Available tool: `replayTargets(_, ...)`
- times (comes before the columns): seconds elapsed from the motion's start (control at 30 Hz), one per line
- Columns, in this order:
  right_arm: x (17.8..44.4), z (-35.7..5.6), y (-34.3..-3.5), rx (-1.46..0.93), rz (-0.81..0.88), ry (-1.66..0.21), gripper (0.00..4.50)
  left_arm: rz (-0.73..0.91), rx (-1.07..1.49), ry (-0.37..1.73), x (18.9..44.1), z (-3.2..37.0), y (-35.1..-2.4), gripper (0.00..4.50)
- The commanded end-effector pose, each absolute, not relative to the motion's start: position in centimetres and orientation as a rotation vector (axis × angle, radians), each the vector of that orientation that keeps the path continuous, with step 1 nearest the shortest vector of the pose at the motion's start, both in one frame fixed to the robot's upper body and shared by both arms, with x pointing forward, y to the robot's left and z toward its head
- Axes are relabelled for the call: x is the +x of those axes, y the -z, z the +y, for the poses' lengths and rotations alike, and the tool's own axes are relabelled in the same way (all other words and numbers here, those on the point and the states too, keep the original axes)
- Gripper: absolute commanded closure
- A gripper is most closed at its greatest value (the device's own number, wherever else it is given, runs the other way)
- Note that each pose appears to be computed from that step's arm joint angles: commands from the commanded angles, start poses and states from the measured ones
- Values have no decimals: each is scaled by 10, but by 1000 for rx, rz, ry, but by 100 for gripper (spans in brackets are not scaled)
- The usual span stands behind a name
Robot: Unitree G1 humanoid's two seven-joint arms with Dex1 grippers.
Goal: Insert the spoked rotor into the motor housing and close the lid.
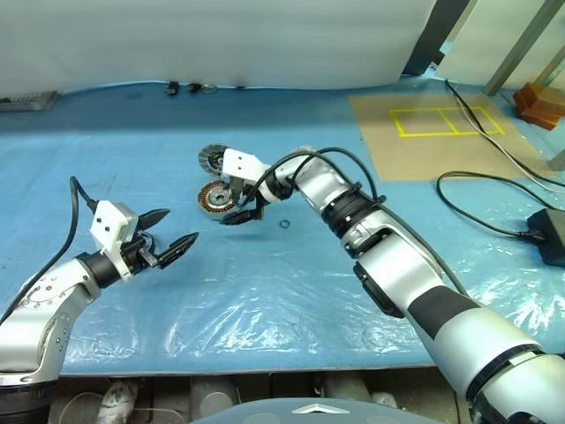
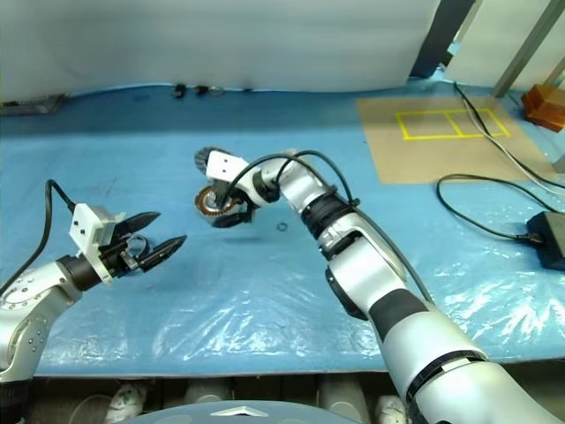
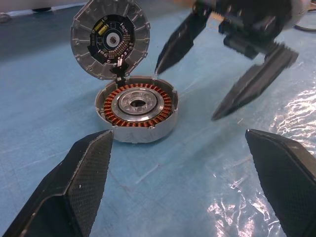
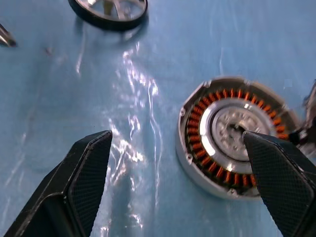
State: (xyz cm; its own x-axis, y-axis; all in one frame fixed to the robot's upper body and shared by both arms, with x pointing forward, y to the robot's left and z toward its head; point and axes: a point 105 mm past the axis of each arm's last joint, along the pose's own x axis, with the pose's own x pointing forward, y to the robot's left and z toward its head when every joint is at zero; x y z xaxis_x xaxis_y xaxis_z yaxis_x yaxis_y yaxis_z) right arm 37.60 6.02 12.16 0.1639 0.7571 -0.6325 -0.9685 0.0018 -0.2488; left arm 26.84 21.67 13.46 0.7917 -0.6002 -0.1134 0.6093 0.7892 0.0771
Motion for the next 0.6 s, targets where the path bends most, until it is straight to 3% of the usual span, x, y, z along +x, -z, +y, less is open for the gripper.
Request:
replayTargets(0.03, 384, 72, -134, -804, 297, -1344, 5, 41, 134, 649, 267, 215, -146, 0)
replayTargets(0.33, 380, 97, -153, -803, 208, -1355, 5, 50, 126, 615, 260, 219, -143, 0)
replayTargets(0.6, 375, 102, -124, -868, 264, -1325, 5, 51, 106, 600, 255, 214, -139, 0)
